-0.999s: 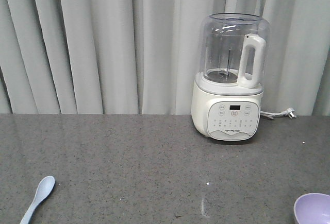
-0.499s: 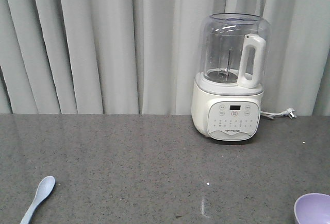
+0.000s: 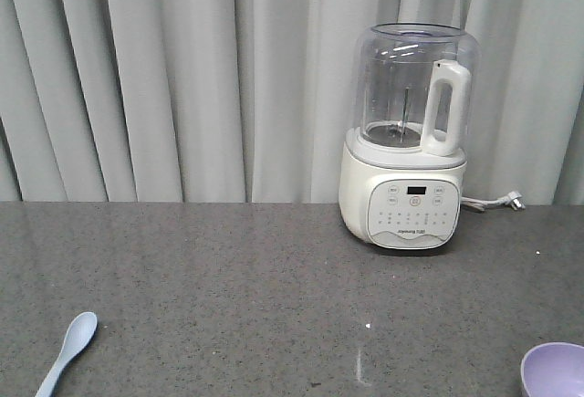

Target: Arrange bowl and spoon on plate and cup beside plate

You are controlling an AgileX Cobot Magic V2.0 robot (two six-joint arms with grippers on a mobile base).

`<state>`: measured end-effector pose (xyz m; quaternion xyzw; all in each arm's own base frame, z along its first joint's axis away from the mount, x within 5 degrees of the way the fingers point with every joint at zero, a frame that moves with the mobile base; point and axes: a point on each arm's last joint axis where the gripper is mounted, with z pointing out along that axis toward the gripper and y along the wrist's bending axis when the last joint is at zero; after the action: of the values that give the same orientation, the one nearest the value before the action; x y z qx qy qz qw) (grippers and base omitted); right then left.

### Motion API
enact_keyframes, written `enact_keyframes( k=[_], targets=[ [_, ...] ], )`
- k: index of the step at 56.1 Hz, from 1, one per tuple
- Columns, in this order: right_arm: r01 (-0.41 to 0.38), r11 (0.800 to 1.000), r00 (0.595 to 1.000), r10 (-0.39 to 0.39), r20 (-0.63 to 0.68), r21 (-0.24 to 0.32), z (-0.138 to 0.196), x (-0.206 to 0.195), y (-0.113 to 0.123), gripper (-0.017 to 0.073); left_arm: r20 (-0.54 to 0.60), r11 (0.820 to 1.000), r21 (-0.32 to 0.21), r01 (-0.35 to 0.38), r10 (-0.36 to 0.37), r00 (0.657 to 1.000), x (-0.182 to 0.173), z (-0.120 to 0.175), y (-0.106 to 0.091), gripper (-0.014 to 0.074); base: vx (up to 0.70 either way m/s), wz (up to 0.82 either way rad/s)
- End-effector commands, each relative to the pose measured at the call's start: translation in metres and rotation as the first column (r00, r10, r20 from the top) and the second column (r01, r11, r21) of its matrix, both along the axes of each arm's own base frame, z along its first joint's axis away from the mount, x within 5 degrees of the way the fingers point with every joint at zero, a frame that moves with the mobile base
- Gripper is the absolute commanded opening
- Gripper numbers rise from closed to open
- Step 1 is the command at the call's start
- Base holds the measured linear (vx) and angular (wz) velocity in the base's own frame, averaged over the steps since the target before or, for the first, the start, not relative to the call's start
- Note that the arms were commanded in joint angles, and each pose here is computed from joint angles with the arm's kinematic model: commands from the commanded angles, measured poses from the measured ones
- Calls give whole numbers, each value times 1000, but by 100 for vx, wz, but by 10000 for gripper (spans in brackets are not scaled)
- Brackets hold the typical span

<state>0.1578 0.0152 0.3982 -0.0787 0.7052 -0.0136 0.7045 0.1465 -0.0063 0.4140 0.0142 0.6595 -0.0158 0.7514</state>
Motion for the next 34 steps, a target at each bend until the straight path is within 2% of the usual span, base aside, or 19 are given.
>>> enact_keyframes(
  k=[1,4,9,15,20,27,34],
  targets=[
    [1,1000,993,-1,119,-2,20,-3,-1,331,118,1000,-5,5,-4,993,-4,19,0,306,0,0],
    [1,1000,992,-1,122,-1,20,-3,-1,436,115,1000,-5,5,-4,993,-4,19,0,410,0,0],
    [1,1000,992,-1,127,-1,20,-3,-1,603,112,1000,-5,5,-4,994,-4,18,0,527,0,0],
    [1,1000,992,-1,127,-1,20,-3,-1,706,112,1000,-9,5,-4,994,-4,18,0,589,0,0],
    [0,1000,992,-1,126,6,20,-3,-1,718,105,1000,-9,6,-5,994,-4,18,0,593,0,0],
    [0,1000,992,-1,124,8,20,-3,-1,692,53,1000,-4,4,-4,999,-2,13,0,594,0,0],
    [1,1000,996,-3,91,17,17,-3,-1,638,-101,1000,5,3,-2,995,10,4,-1,594,0,0]
  ],
)
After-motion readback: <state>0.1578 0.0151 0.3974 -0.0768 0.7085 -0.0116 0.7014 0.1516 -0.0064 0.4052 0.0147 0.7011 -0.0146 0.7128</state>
